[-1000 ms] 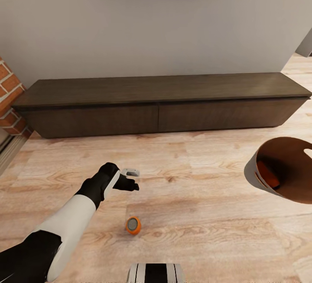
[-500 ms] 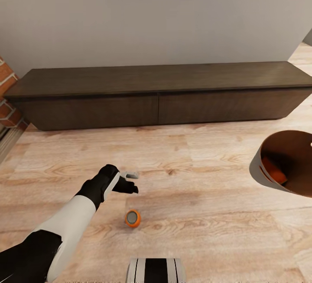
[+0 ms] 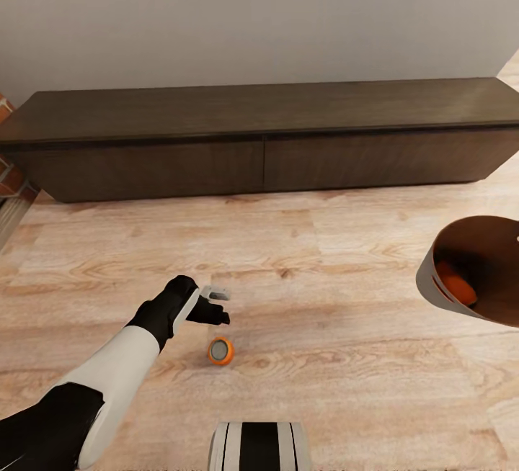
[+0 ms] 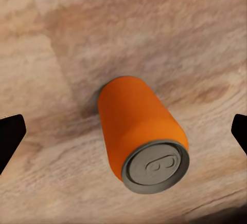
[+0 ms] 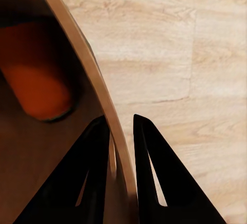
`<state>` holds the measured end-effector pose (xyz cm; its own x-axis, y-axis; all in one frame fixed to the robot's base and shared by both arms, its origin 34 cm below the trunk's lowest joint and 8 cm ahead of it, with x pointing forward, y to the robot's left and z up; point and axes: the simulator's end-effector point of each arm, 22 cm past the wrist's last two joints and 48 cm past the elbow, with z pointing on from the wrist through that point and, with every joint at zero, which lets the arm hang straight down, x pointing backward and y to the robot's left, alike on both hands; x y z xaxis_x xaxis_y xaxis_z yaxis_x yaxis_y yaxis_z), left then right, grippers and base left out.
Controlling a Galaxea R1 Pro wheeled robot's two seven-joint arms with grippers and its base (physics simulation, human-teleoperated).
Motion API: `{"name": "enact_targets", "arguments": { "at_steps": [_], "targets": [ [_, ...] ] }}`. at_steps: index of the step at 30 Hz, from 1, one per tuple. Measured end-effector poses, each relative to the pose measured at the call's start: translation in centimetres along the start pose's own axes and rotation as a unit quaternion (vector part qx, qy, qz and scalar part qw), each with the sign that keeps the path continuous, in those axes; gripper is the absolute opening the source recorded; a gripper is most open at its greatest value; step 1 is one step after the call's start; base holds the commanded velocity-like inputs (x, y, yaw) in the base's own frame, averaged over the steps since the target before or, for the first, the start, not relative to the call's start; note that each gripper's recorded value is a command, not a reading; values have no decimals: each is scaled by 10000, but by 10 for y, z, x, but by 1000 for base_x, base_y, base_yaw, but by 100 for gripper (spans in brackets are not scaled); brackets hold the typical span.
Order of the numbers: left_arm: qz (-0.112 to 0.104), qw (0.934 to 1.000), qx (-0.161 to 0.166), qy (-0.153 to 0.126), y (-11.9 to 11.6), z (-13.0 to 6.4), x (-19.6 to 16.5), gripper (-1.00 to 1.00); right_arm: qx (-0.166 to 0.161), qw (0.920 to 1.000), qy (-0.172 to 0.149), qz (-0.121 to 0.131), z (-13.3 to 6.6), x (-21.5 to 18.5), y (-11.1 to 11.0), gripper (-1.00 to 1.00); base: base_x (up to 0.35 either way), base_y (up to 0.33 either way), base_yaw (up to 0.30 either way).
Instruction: Put the three can of soda from the living room inside the tash can in the kitchen.
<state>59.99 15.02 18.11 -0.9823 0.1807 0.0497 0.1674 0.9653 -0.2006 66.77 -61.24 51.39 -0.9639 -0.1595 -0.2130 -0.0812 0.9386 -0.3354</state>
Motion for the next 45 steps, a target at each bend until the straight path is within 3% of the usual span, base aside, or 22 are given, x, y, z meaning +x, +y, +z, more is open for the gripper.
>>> {"name": "enact_targets", "arguments": {
  "at_steps": [13,27,40,45],
  "targets": [
    [1,10000,23,-42,0,5,-1,100,-1,9997,128,-191,9,0,9,-100,0,0,0],
    [9,10000,27,-82,-1,6,-3,100,-4,9997,139,-202,10,1,10,-100,-196,0,0],
    [12,9999,38,-115,-1,5,-5,100,-9,9997,143,-200,10,1,10,-100,-14,0,0],
    [34,9996,44,-266,-1,3,-12,100,-12,9997,141,-201,10,1,10,-100,146,0,0]
  ]
}}
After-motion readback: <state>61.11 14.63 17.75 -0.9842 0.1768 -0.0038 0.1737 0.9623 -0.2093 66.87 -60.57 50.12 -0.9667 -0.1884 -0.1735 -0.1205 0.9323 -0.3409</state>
